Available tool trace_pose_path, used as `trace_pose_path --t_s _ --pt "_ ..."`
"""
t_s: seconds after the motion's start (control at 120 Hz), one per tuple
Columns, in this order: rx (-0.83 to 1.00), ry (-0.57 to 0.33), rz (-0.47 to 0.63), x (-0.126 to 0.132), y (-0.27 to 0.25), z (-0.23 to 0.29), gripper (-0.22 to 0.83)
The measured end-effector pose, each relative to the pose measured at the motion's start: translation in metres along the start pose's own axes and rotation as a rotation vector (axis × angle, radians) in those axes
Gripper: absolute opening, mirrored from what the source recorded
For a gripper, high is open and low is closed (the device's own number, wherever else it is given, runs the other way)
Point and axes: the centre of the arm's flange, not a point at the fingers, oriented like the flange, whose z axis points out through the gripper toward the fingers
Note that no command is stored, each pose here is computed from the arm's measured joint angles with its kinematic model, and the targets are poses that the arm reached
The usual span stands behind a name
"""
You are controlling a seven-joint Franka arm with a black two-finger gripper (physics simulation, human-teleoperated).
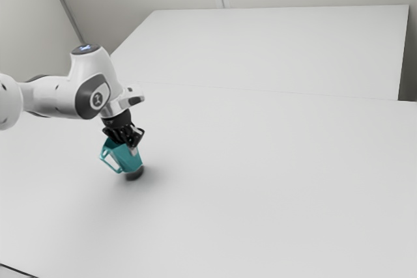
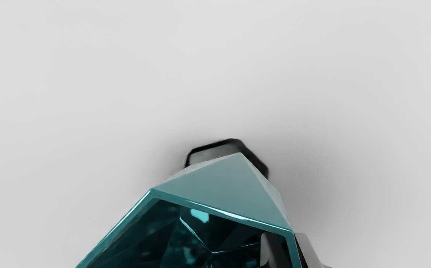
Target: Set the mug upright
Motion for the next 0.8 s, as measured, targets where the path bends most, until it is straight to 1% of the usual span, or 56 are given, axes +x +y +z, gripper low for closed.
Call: trace_pose_path --t_s 0.275,0.308,0.458,0.533,0.65,0.8 --pt "-0.002 -0.019 0.019 0.008 0.042 0.024 -0.16" --pt "-0.003 -0.018 0.022 0.009 0.046 0.024 -0.12" --pt "-0.009 -0.009 0.013 0.010 0.052 0.023 0.22" --pt "-0.010 -0.004 -0.002 0.010 0.047 0.021 0.33" --pt "-0.010 0.017 -0.026 0.009 0.039 0.008 0.45" --pt "-0.005 0.063 -0.048 0.003 0.031 -0.035 0.54"
